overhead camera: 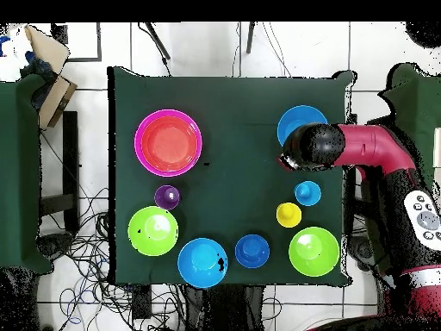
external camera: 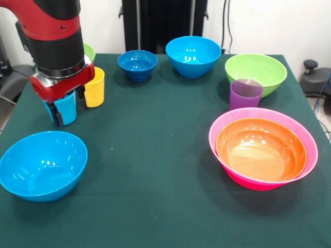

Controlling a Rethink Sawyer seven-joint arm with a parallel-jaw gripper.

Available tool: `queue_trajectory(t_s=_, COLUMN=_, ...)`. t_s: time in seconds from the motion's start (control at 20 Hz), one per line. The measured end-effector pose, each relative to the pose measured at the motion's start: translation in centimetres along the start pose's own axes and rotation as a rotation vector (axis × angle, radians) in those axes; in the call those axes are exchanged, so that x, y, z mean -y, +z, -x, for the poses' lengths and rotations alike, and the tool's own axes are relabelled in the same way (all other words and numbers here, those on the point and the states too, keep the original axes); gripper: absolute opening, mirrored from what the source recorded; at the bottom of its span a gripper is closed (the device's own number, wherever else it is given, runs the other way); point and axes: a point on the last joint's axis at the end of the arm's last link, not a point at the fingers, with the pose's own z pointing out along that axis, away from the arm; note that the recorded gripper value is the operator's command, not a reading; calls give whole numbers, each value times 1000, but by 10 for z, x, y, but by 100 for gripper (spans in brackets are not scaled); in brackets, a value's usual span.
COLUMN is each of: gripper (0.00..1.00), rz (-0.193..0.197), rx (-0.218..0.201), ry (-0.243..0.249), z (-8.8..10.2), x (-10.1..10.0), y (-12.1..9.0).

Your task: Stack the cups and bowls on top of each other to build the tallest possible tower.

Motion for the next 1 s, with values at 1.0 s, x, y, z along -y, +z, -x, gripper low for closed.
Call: queue_trajectory(t_s=1.0, gripper=100, rz=-4, rx=-3, ry=25, z=-19, x=9, y=0)
